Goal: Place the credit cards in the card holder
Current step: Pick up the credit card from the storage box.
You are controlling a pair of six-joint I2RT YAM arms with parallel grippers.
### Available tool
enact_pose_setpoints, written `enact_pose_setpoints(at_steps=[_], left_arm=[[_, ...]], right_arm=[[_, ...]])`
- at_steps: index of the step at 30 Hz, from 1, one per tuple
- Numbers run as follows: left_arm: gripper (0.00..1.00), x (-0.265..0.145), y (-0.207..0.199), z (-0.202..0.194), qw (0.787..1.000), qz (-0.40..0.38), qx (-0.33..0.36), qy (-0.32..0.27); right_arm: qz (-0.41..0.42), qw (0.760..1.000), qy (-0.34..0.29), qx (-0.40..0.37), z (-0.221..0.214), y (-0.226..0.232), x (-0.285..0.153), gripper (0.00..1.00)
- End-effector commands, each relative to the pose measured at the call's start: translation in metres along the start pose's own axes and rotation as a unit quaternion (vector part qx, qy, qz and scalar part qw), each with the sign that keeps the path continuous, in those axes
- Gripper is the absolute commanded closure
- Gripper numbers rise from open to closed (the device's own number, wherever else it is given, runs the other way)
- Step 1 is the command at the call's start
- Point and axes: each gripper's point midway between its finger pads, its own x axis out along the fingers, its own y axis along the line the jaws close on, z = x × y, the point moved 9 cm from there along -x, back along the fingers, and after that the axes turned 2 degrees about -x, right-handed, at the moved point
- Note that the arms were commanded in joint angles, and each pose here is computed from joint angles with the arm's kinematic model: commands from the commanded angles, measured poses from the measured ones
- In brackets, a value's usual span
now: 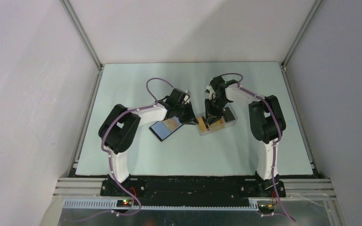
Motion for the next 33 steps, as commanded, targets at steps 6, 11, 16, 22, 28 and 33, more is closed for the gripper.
enact_pose_setpoints(at_steps=[6,11,16,22,28,33], left_arm=[[1.0,0.018,0.036,-0.018,0.996,0.082,0.014,0.033],[1.0,0.019,0.037,-0.018,0.996,0.083,0.013,0.034],[1.0,0.019,0.037,-0.017,0.996,0.083,0.013,0.033],[1.0,0.019,0.037,-0.018,0.996,0.083,0.014,0.034],[1.0,0.019,0.037,-0.018,0.996,0.084,0.013,0.033],[1.0,0.018,0.037,-0.018,0.996,0.084,0.014,0.033]], right_arm=[[0.007,1.0,0.0,-0.021,-0.001,0.021,-0.005,0.71],[-0.018,0.999,-0.006,-0.035,-0.002,0.029,-0.011,0.7],[-0.041,0.998,-0.012,-0.044,-0.003,0.034,-0.016,0.69],[-0.059,0.996,-0.017,-0.06,-0.005,0.046,-0.022,0.69],[-0.068,0.995,-0.024,-0.07,-0.005,0.053,-0.03,0.68],[-0.035,0.996,-0.035,-0.075,-0.006,0.063,-0.039,0.67]])
